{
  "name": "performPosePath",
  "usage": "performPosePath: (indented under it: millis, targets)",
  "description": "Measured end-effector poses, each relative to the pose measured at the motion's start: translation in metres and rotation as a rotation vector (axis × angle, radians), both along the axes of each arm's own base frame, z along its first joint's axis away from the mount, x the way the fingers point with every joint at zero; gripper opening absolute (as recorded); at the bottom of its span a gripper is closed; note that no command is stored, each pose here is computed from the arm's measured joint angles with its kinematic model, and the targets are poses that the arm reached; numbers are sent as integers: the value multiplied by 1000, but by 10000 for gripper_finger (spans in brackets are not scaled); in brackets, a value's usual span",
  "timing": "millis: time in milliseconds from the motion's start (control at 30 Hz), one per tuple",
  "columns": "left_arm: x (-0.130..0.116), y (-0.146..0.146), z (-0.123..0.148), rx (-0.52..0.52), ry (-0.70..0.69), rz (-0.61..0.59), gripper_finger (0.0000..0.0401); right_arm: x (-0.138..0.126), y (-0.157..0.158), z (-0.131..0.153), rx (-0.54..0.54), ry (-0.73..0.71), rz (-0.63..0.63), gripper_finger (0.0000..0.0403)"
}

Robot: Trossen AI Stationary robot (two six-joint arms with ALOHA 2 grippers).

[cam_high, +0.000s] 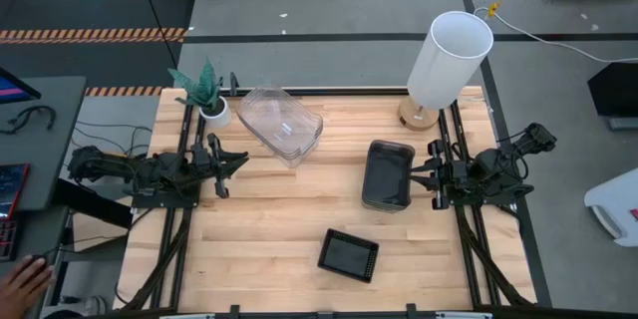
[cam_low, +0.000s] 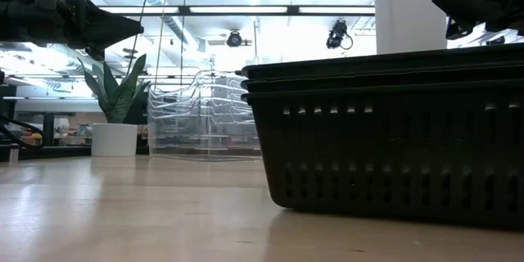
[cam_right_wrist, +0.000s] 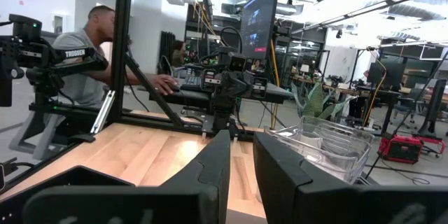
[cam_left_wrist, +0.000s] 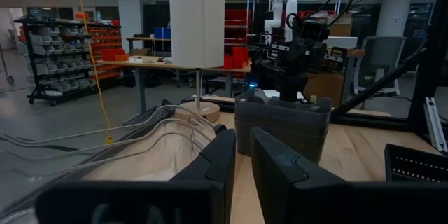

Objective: Stack baskets by color
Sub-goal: Return to Home Position

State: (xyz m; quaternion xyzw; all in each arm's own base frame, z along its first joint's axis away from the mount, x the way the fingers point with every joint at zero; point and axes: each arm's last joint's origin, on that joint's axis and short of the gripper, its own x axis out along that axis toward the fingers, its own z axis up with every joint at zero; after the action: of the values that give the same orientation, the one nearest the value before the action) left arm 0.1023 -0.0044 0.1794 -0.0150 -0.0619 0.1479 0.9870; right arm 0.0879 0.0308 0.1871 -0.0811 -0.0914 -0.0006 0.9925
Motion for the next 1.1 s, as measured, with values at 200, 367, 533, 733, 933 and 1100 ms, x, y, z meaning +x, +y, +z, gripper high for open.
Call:
performPosePath:
  millis: [200,367,533,733,933,1100]
  targets:
    - [0,0,0,0,0,0,59,0,0,0,0,0,0,71]
    - [0,0,0,0,0,0,61,0,0,0,0,0,0,71]
    - [0,0,0,0,0,0,53,0,0,0,0,0,0,71]
    - [0,0,0,0,0,0,53,0,0,0,0,0,0,71]
    - [0,0,0,0,0,0,61,0,0,0,0,0,0,71]
    - [0,0,0,0,0,0,58,0,0,0,0,0,0,71]
